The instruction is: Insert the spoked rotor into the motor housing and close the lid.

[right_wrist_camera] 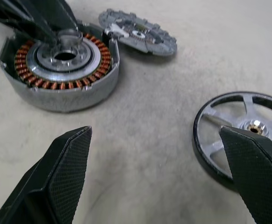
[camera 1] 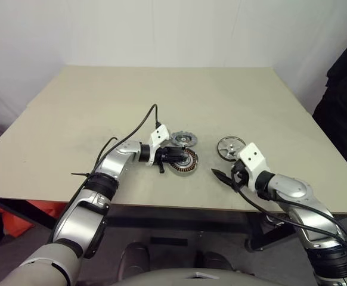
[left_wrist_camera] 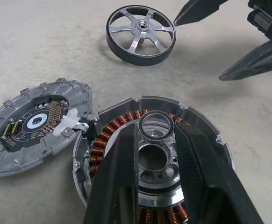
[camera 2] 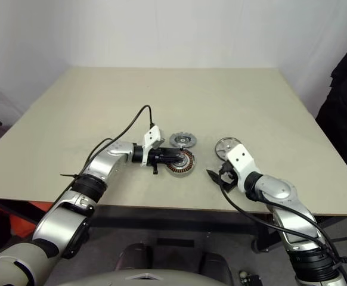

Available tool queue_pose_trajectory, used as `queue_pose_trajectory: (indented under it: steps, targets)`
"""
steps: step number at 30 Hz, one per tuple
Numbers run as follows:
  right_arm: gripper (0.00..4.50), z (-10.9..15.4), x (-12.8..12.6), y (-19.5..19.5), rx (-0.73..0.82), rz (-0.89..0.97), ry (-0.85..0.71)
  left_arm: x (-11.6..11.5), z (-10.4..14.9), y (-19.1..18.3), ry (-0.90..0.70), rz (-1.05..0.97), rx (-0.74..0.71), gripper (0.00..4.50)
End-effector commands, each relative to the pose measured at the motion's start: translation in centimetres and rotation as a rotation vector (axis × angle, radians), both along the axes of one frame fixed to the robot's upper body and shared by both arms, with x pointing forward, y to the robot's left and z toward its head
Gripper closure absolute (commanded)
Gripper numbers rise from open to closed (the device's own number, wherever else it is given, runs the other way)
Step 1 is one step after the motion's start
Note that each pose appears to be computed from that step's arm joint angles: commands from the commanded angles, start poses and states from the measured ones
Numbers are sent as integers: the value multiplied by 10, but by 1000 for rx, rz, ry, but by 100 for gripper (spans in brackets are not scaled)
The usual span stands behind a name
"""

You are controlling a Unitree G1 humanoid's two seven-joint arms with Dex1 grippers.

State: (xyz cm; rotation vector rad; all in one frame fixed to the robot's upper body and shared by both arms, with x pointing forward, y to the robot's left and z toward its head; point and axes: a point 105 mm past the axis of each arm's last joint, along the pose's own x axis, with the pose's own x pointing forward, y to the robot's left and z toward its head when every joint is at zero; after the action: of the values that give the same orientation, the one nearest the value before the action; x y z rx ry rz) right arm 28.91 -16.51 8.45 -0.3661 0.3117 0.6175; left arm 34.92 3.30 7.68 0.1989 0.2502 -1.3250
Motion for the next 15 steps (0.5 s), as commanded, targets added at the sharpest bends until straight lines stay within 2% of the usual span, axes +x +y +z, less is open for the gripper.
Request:
queue_pose_trajectory:
  steps: [1,15]
  targets:
    - [0,15,5,3,12,2,-56,3,6,3,-40,-4,18,373]
    - [0,17,10,9,20,1,-76,2,-3,6,-36,-7,52,373]
